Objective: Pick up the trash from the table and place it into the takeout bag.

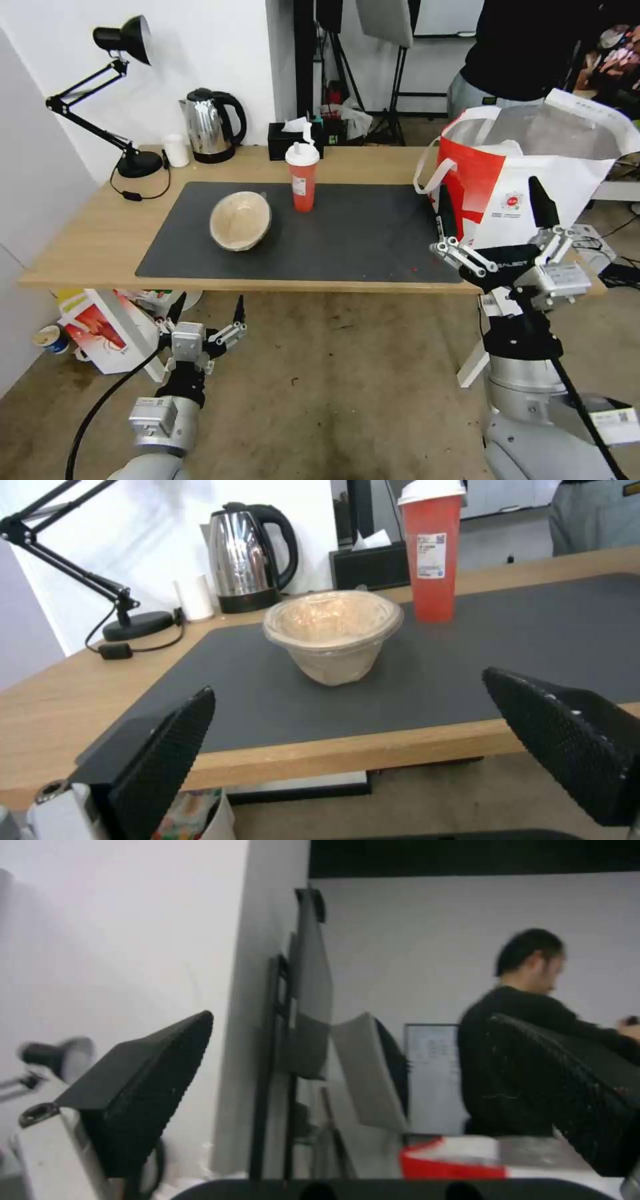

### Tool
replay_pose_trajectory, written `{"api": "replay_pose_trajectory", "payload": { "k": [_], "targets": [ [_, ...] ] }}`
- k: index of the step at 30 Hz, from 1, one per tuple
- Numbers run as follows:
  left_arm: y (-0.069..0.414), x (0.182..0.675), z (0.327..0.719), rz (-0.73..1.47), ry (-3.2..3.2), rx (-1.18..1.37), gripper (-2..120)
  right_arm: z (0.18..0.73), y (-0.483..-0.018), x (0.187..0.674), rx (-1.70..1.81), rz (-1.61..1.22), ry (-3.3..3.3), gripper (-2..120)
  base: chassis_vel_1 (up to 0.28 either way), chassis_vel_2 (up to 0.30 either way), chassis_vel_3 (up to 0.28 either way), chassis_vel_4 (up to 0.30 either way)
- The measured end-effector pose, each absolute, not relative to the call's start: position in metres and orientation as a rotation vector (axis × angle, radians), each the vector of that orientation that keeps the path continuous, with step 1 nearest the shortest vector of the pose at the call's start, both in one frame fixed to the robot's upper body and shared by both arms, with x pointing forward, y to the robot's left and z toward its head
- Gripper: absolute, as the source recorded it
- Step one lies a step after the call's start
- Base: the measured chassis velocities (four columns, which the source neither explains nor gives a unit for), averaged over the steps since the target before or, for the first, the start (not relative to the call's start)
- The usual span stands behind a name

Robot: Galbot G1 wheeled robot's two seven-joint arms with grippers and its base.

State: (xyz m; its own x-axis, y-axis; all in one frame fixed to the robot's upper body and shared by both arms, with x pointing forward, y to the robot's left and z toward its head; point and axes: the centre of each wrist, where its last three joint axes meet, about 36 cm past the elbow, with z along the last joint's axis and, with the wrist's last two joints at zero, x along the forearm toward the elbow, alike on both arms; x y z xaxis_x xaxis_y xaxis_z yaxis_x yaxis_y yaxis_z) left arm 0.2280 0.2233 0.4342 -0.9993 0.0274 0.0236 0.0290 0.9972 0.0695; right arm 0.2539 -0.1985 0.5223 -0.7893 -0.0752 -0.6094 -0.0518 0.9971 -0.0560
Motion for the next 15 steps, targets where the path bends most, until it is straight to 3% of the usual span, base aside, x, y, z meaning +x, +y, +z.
{"api": "replay_pose_trajectory", "payload": {
  "k": [15],
  "targets": [
    [0.223, 0.228, 0.434, -0.109, -3.117, -0.044, 100, 0.484, -0.181, 0.226, 0.227, 0.000, 2.683, 100, 0.000, 0.000, 0.000, 0.000]
  ]
}}
